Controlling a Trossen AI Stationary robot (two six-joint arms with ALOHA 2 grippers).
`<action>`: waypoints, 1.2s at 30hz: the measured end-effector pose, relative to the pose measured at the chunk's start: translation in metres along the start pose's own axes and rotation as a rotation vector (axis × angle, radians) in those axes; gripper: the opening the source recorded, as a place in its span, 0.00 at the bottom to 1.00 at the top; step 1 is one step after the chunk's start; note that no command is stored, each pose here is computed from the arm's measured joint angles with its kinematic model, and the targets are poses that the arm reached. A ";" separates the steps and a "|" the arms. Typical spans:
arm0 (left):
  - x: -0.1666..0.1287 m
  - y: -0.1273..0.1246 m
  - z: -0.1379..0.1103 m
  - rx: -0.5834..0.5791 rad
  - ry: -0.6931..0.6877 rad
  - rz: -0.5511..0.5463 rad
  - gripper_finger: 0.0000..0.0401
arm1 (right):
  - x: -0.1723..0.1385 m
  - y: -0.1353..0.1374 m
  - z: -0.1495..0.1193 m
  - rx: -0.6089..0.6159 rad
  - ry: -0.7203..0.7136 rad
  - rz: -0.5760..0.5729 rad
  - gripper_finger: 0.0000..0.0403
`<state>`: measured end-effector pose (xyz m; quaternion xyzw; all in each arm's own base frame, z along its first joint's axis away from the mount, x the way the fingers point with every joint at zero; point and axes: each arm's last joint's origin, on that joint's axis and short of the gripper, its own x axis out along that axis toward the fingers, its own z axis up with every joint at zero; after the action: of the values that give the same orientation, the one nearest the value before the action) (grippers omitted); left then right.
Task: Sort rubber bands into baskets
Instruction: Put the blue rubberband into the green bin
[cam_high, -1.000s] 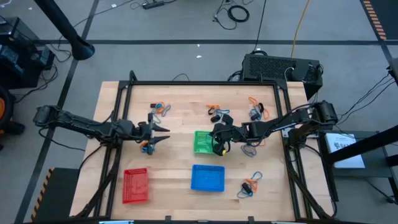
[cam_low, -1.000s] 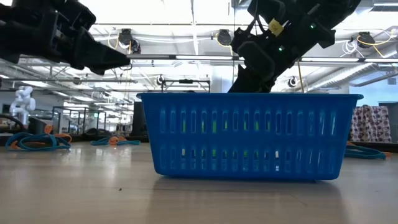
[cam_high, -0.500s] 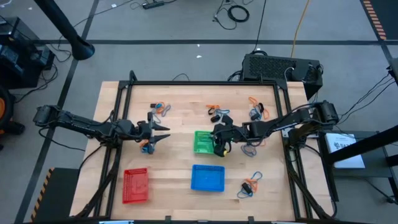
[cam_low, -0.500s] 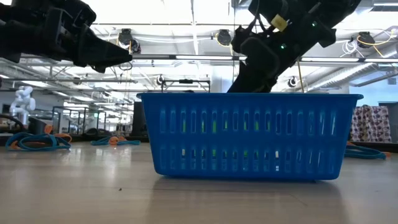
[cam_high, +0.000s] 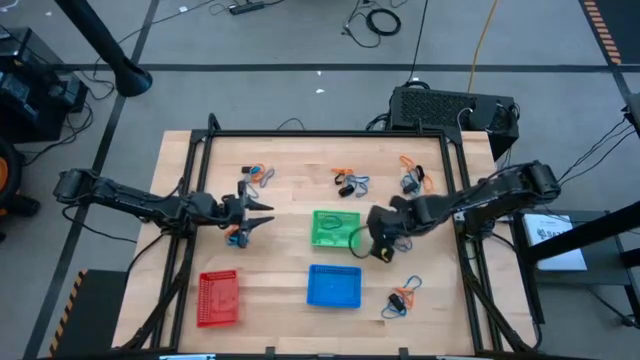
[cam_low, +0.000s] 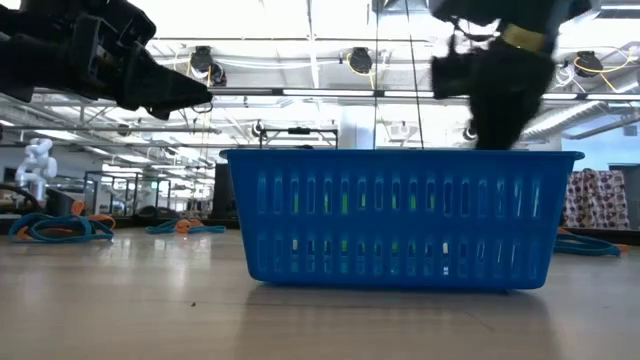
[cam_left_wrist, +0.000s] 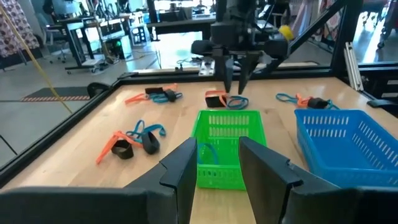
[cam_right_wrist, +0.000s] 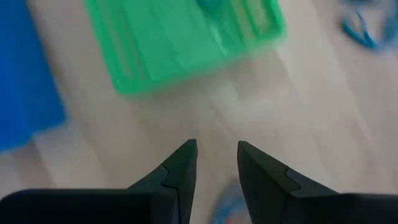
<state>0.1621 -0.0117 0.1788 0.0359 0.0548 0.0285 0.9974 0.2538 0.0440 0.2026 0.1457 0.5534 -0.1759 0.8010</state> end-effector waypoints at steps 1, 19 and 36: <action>0.000 0.000 -0.001 0.000 0.004 0.000 0.32 | -0.001 0.002 -0.004 0.017 0.003 -0.034 0.27; 0.003 -0.001 -0.001 -0.018 -0.004 0.000 0.32 | 0.033 -0.006 -0.049 0.105 0.000 -0.176 0.27; 0.003 -0.001 0.000 -0.018 -0.014 0.001 0.32 | 0.053 -0.021 -0.056 0.059 0.015 -0.126 0.16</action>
<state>0.1656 -0.0120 0.1784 0.0272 0.0474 0.0292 0.9981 0.2147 0.0431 0.1330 0.1357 0.5620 -0.2411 0.7795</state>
